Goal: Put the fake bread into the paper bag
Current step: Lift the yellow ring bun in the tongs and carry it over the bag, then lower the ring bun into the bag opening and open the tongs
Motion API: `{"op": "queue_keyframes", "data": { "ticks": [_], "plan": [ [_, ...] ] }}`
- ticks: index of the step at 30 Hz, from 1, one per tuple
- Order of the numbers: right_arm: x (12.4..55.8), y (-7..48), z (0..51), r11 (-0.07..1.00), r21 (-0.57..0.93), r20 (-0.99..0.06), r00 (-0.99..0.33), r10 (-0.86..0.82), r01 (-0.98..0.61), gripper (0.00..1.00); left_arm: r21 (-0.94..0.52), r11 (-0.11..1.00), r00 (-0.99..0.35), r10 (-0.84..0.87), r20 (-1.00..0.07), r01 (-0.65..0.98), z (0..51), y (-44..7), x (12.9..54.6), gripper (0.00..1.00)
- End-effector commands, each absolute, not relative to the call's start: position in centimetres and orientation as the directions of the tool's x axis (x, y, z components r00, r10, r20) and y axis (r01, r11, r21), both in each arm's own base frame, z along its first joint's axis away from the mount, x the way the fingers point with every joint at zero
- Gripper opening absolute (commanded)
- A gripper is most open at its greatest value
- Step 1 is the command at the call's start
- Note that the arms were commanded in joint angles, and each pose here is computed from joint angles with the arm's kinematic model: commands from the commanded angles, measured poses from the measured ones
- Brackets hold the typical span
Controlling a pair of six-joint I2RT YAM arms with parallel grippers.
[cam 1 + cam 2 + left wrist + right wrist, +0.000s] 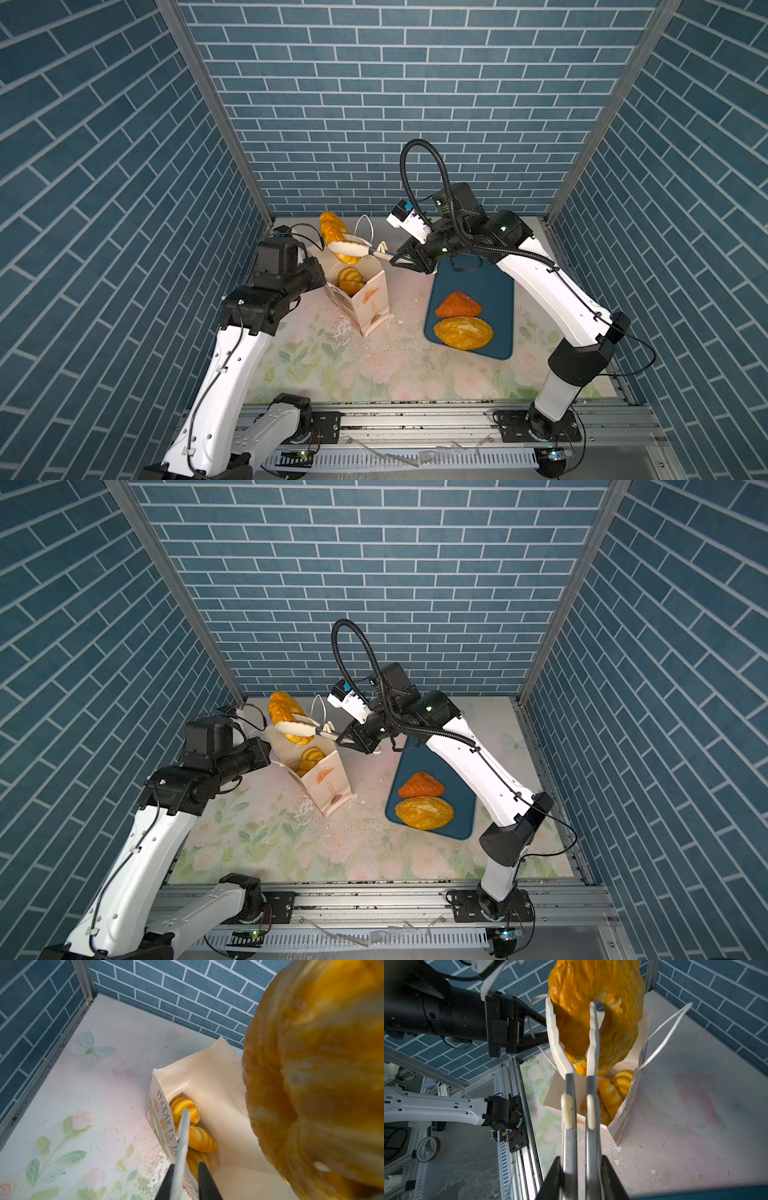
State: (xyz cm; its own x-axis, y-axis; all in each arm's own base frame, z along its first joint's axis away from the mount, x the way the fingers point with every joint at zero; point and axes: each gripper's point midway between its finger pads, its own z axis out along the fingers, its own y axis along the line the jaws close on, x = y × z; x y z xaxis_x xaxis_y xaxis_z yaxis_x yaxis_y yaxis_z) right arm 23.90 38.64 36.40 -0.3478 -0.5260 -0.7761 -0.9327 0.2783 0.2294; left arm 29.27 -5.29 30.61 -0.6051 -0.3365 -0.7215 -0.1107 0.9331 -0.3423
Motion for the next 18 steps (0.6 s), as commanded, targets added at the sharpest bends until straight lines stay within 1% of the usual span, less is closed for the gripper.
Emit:
{"op": "queue_keyframes", "data": {
  "ticks": [1,7,9,14,18],
  "plan": [
    [23.9,38.9,37.9,0.267,0.22,-0.815,-0.328,-0.478,-0.938,0.18,-0.336,0.935,-0.616,-0.33,-0.715,-0.111,30.2,-5.4,29.0,0.21],
    [24.4,38.9,35.4,0.324,0.189,-0.761,-0.346,-0.548,-0.927,0.21,-0.34,0.934,-0.617,-0.332,-0.713,-0.109,30.2,-5.5,29.0,0.2],
    [24.7,38.9,34.9,0.348,0.152,-0.744,-0.339,-0.575,-0.925,0.25,-0.339,0.934,-0.618,-0.332,-0.713,-0.11,30.2,-5.4,29.1,0.2],
    [24.6,39.2,33.7,0.36,0.094,-0.709,-0.316,-0.631,-0.928,0.36,-0.344,0.933,-0.618,-0.333,-0.712,-0.107,30.3,-5.5,29.0,0.2],
    [24.4,39.3,34.2,0.36,0.077,-0.717,-0.303,-0.628,-0.93,0.43,-0.344,0.933,-0.617,-0.333,-0.713,-0.106,30.3,-5.5,28.9,0.2]
  ]
}}
